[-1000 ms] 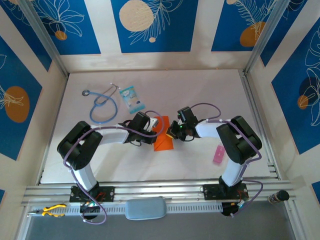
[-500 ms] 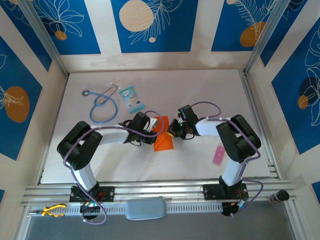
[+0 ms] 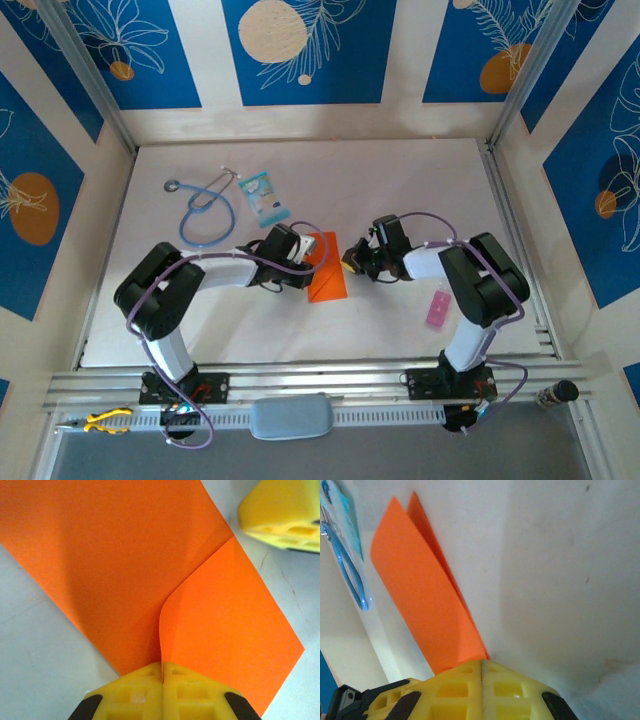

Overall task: Fold a paper plane with a square sheet of paper (pick it up from the middle)
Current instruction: Fold the triangle a second time at the center of the table.

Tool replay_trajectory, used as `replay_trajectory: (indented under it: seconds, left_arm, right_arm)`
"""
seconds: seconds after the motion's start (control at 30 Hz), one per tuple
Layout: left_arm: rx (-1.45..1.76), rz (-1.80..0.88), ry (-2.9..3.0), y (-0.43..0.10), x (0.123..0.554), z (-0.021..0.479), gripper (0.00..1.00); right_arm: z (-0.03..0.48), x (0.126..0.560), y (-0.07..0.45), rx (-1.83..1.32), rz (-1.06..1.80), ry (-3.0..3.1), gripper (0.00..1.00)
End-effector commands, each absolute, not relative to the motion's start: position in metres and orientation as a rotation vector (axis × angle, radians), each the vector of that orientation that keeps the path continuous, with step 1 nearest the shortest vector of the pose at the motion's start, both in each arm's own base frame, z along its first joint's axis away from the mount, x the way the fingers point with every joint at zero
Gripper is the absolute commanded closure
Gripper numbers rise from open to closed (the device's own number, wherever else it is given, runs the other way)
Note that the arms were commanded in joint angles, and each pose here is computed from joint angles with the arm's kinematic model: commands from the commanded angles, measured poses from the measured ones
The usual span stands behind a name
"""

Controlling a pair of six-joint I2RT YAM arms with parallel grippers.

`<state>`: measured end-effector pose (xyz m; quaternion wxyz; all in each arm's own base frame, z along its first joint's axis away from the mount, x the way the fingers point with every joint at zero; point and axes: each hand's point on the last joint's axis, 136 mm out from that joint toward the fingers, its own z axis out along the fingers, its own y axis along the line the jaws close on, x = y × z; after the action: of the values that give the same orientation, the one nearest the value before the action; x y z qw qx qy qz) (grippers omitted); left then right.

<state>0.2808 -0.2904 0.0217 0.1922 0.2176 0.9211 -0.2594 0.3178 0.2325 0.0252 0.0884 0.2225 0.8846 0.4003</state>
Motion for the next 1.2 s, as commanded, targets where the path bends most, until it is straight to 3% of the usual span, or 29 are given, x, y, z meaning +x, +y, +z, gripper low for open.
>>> replay_trajectory:
  seconds: [0.0, 0.23, 0.53, 1.0, 1.17]
  left_arm:
    - [0.615, -0.675, 2.631, -0.278, 0.276, 0.016, 1.0]
    - [0.609, -0.679, 2.632, -0.278, 0.275, 0.015, 1.0]
    - [0.618, -0.681, 2.631, -0.279, 0.275, 0.016, 1.0]
    - [0.613, -0.681, 2.626, -0.281, 0.278, 0.021, 1.0]
    - [0.604, -0.701, 2.608, -0.285, 0.283, 0.039, 0.9]
  right_arm:
    - [0.044, 0.314, 0.235, 0.565, 1.11, 2.651, 0.98]
    - [0.038, 0.294, 0.259, 0.4, 1.037, 2.768, 0.99]
    - [0.032, 0.291, 0.284, 0.321, 1.16, 2.78, 0.99]
    - [-0.007, 0.272, 0.259, 0.443, 0.977, 2.899, 1.0]
    - [-0.013, 0.268, 0.256, 0.466, 0.962, 2.916, 1.0]
